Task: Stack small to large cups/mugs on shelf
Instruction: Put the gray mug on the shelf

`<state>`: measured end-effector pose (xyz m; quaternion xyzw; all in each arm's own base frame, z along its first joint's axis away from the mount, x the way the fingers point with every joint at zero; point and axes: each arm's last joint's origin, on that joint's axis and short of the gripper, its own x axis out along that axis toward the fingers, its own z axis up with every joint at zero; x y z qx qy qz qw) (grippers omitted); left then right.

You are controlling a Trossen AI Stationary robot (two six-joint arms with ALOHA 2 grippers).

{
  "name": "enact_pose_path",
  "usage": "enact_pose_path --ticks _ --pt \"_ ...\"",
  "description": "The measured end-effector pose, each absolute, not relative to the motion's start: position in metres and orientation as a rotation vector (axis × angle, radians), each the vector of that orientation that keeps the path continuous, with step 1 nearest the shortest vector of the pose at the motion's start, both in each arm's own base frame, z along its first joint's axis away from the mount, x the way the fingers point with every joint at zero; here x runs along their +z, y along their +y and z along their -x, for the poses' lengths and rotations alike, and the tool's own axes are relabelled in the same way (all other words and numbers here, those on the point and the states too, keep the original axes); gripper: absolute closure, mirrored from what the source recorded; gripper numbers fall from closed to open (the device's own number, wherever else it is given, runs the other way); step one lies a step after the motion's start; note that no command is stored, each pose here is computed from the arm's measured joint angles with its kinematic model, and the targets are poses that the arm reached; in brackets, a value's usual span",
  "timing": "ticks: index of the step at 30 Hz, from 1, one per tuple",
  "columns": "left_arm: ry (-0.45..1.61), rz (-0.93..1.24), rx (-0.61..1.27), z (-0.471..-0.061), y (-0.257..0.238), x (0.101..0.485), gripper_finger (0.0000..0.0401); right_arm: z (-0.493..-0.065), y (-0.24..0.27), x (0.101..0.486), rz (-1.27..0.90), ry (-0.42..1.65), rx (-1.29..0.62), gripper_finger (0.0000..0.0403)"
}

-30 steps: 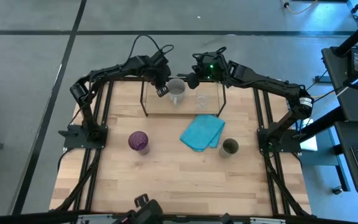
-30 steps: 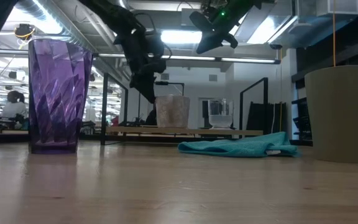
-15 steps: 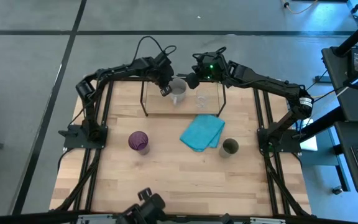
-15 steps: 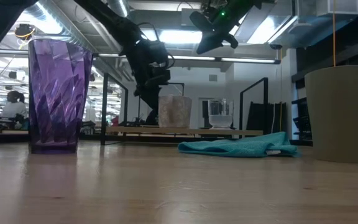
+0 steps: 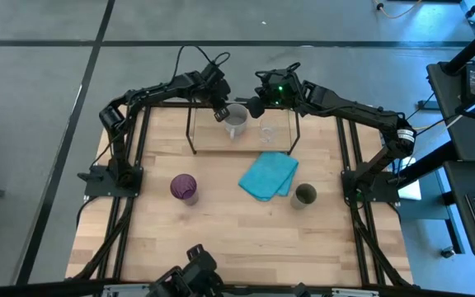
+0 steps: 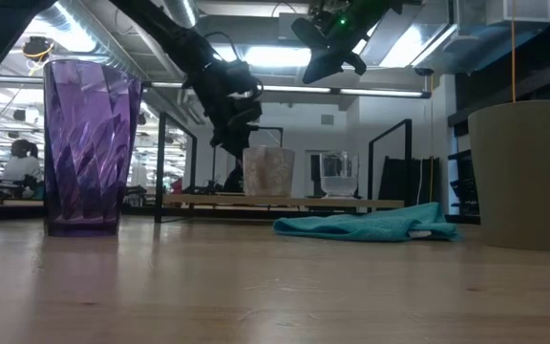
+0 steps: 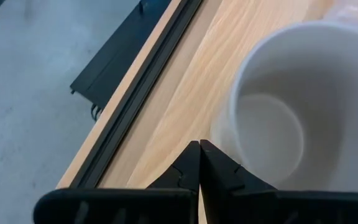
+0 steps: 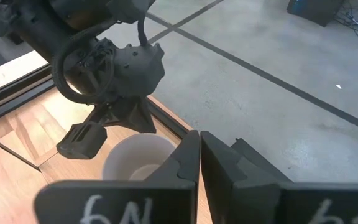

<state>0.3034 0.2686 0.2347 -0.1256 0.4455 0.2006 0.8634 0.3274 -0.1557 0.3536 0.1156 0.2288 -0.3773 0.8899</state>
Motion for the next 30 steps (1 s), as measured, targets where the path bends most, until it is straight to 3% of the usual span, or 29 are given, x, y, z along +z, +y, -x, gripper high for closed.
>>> enact_pose_path --ticks 30 --pt "0.893 0.286 0.305 -0.324 0.246 0.235 0.0401 -0.326 -0.160 0.354 -0.247 0.471 -0.797 0.0386"
